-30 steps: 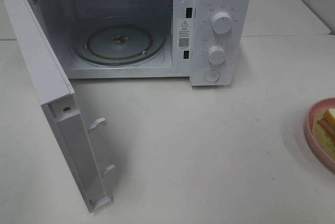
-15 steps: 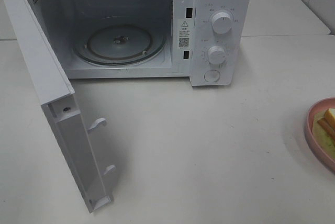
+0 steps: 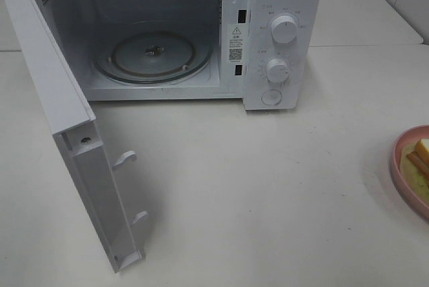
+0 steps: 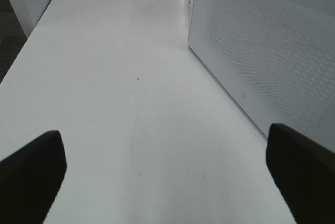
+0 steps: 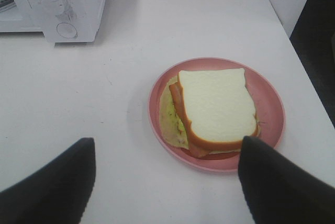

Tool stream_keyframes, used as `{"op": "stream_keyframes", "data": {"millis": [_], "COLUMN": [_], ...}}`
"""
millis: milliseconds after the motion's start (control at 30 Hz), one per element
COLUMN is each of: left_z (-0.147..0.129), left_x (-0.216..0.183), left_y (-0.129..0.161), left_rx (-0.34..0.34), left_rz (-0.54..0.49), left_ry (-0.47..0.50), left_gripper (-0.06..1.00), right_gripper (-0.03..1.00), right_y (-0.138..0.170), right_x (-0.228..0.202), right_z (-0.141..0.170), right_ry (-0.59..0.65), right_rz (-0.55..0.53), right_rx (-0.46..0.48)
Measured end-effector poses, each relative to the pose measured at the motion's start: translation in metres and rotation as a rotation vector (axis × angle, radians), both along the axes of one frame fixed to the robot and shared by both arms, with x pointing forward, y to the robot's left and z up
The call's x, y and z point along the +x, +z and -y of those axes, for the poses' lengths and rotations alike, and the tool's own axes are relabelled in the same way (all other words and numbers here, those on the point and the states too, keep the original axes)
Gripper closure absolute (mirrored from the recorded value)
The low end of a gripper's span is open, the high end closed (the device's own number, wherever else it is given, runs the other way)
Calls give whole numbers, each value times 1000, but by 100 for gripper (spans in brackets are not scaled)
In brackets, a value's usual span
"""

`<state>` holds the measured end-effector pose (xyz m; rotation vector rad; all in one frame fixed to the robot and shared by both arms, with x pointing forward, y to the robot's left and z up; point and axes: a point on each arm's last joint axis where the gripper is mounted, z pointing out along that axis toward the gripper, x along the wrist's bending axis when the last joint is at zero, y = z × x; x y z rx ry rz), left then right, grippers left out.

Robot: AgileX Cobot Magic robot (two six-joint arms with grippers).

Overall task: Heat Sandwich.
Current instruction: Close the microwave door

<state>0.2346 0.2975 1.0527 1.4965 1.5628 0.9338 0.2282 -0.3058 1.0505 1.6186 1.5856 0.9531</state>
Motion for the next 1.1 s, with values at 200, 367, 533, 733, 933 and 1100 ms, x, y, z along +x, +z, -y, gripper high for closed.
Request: {"op": "stream_keyframes", "data": {"millis": [200,367,533,733,933,1100], "left_z": [0,0,0,0,0,0], "left_x": [0,0,0,0,0,0], "left_y": [0,0,0,0,0,0], "left_rx": [0,0,0,0,0,-1], "left_rz": [0,0,0,0,0,0], "left_ry": [0,0,0,0,0,-1], "left_gripper": [-3,-3,-3,-3,-3,-3], "right_gripper": [20,20,20,20,20,20], "right_y": [0,0,0,0,0,0], "right_x": [0,0,0,0,0,0], "right_z": [0,0,0,0,0,0], "right_ry": [0,0,0,0,0,0], "right_rz": [0,0,0,0,-1,-1], "right_rx": [0,0,0,0,0,0]}}
